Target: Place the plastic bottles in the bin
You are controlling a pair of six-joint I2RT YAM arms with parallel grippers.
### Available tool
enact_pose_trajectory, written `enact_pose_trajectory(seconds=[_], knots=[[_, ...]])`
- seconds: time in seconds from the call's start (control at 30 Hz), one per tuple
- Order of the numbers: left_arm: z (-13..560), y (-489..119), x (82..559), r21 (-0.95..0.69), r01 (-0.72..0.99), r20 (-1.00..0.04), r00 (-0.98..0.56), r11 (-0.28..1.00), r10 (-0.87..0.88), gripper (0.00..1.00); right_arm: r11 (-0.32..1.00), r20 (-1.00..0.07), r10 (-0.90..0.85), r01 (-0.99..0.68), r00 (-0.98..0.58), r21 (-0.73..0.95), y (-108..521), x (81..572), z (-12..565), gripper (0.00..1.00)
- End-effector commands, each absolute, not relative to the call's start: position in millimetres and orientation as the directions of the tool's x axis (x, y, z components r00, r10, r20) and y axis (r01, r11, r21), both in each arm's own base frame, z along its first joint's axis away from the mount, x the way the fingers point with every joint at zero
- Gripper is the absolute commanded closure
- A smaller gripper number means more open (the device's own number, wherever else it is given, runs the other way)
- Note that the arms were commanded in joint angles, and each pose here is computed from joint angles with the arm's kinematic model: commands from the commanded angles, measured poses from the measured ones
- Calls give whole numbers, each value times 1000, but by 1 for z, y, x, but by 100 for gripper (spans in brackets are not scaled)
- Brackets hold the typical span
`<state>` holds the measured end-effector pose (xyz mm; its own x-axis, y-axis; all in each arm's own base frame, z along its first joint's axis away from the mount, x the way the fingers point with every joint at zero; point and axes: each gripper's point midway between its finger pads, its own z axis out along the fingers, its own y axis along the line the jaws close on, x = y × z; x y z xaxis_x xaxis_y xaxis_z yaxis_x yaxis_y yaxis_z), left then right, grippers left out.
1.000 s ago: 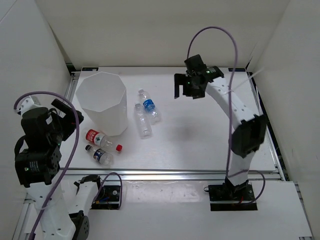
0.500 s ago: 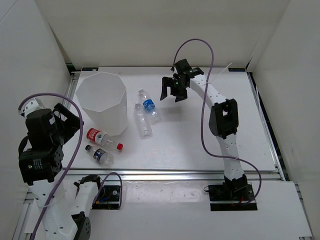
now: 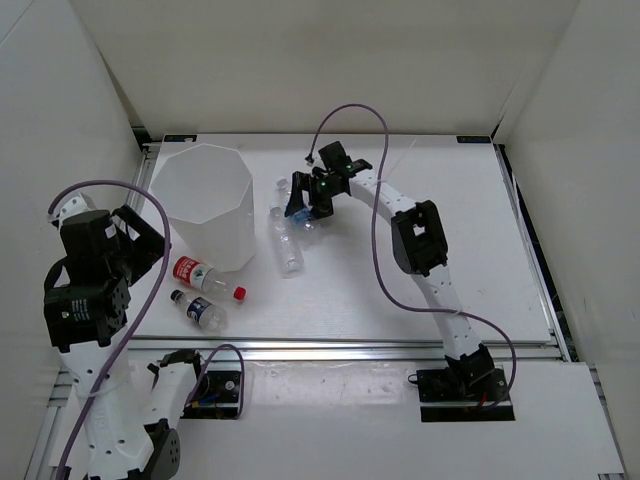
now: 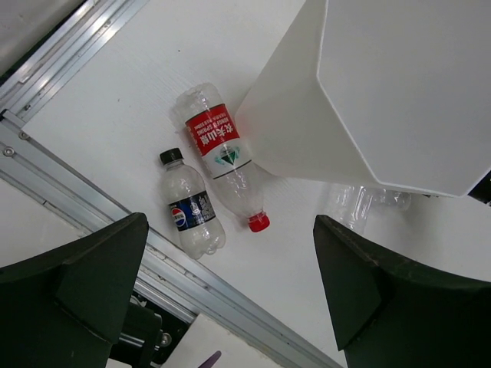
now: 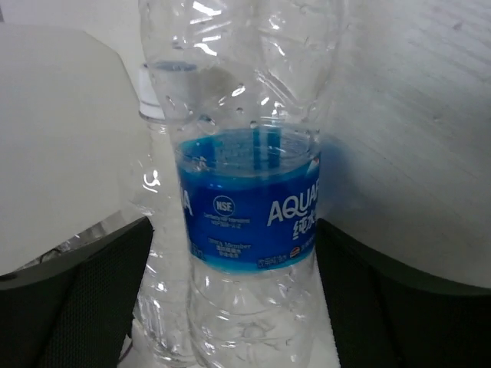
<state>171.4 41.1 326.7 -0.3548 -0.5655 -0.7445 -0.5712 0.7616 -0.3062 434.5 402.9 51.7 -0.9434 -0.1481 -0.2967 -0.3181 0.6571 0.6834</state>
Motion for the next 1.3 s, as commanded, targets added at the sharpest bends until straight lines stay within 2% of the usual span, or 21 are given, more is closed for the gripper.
enact_pose_trajectory(seconds=[0.0,0.03,0.07,0.1,0.2,0.23,0.27,0.33,0.43,0.5,0.63,0.67,0.8,0.93,1.0,1.03,1.07,1.1,1.2,1.23,1.27], knots=[[331,48,153,-258,-600,-758,-361,758,-543,0,658,-315,-129,-319,-940,682,407,439,50,13],[331,50,153,-252,-606,-761,-357,754,-542,0,672,-313,-125,-312,-941,671,404,439,48,21],[331,50,153,-252,-606,-761,-357,754,-542,0,674,-330,-128,-326,-935,663,401,438,56,45],[331,48,153,-257,-601,-758,-360,757,-543,0,680,-314,-131,-315,-940,661,398,432,53,55],[324,47,155,-284,-619,-742,-342,733,-576,0,723,-373,-89,-318,-923,614,376,439,85,73],[324,47,155,-290,-615,-747,-333,733,-575,0,746,-361,-67,-287,-930,601,358,440,83,73],[320,47,156,-290,-615,-747,-333,733,-575,0,728,-420,-66,-332,-905,600,357,438,118,73],[327,45,160,-345,-594,-764,-272,727,-585,0,730,-442,-46,-332,-896,597,340,438,152,74],[327,36,162,-438,-553,-753,-204,709,-625,0,656,-613,9,-457,-790,600,337,428,270,74],[312,32,156,-507,-571,-707,-152,645,-691,0,591,-680,43,-530,-732,608,357,409,332,74],[300,19,164,-577,-515,-671,-144,634,-727,0,498,-845,129,-703,-519,508,406,371,430,74],[301,17,165,-592,-503,-665,-136,629,-735,0,479,-895,158,-761,-416,438,416,364,456,72],[307,10,165,-593,-468,-673,-160,656,-722,0,437,-953,163,-848,-254,301,481,335,473,68],[319,9,164,-568,-462,-689,-186,682,-700,0,411,-956,136,-863,-261,294,521,338,436,66],[324,6,163,-560,-447,-695,-204,698,-689,0,386,-958,117,-877,-262,287,538,333,421,59],[326,4,162,-548,-438,-702,-223,712,-677,0,374,-960,93,-885,-262,278,546,336,407,42],[328,6,160,-545,-444,-705,-217,711,-675,0,366,-964,86,-892,-252,266,552,332,404,42],[326,6,162,-534,-447,-708,-228,717,-669,0,350,-967,77,-902,-243,254,555,326,404,0],[330,9,158,-529,-452,-715,-218,718,-664,0,367,-975,129,-905,-182,217,536,320,448,0],[330,10,158,-526,-457,-718,-213,717,-663,0,408,-973,201,-893,-112,188,504,310,499,0],[331,10,156,-530,-453,-720,-206,717,-663,0,441,-970,231,-880,-80,178,486,308,518,0]])
